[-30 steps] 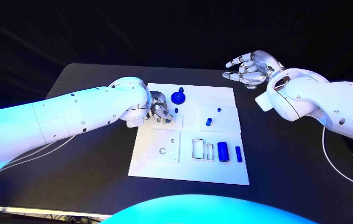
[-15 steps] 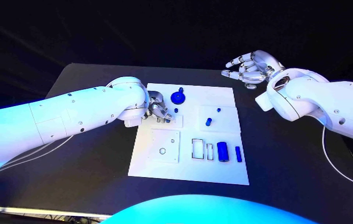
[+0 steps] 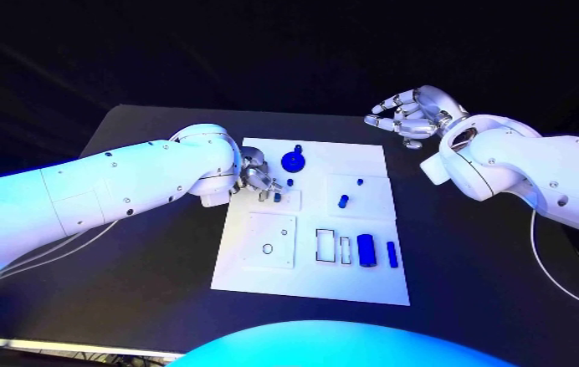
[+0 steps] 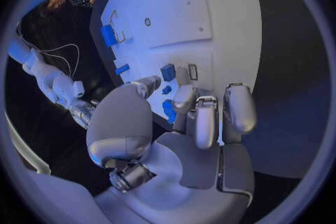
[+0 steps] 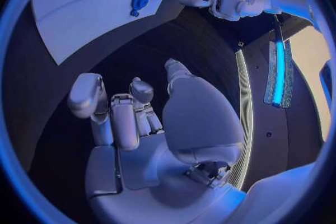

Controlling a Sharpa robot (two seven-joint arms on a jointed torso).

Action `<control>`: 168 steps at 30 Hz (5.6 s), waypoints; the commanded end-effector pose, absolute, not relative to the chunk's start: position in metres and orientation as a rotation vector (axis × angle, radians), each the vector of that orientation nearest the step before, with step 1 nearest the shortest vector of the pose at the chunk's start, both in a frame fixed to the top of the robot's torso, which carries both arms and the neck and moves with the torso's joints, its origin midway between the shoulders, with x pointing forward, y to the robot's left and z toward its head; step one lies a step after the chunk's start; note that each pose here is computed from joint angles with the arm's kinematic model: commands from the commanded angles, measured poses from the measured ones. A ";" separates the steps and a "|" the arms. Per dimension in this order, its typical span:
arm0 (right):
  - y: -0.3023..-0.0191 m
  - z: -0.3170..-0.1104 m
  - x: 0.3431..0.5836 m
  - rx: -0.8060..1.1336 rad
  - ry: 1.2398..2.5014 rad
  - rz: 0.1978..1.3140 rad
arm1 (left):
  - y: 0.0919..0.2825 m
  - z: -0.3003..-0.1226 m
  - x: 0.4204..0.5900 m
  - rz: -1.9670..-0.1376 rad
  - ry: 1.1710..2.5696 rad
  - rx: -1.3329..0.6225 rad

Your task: Assemble the parts on the task board

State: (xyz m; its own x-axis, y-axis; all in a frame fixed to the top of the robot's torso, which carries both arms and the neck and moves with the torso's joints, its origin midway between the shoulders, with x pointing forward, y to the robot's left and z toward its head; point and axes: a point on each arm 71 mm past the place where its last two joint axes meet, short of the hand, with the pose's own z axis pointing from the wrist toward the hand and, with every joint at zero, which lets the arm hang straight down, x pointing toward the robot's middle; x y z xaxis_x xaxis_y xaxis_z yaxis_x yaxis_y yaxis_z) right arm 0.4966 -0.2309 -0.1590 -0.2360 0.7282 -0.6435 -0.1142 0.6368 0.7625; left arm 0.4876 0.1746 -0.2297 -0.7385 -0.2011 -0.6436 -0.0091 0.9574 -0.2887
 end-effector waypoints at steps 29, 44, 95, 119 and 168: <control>-0.233 -0.164 0.498 0.545 1.663 0.867 | 0.195 -0.175 0.531 -0.396 2.196 -0.272; -0.232 -0.162 0.495 0.537 1.657 0.883 | 0.195 -0.185 0.549 -0.313 2.225 -0.230; -0.239 -0.159 0.496 0.538 1.608 0.837 | 0.190 -0.207 0.558 -0.325 2.359 -0.247; -0.240 -0.159 0.497 0.541 1.607 0.829 | 0.195 -0.209 0.558 -0.317 2.389 -0.279; -0.239 -0.159 0.496 0.539 1.612 0.831 | 0.197 -0.213 0.560 -0.302 2.414 -0.288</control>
State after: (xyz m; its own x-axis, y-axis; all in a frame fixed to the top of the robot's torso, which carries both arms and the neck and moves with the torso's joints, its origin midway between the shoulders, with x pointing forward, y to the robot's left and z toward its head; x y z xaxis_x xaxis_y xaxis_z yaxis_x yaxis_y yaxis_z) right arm 0.4966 -0.2407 -0.1597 -0.2039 0.7429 -0.6375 -0.0848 0.6354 0.7675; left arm 0.5608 0.1983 -0.2123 -0.7311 -0.2930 -0.6162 -0.1327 0.9469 -0.2927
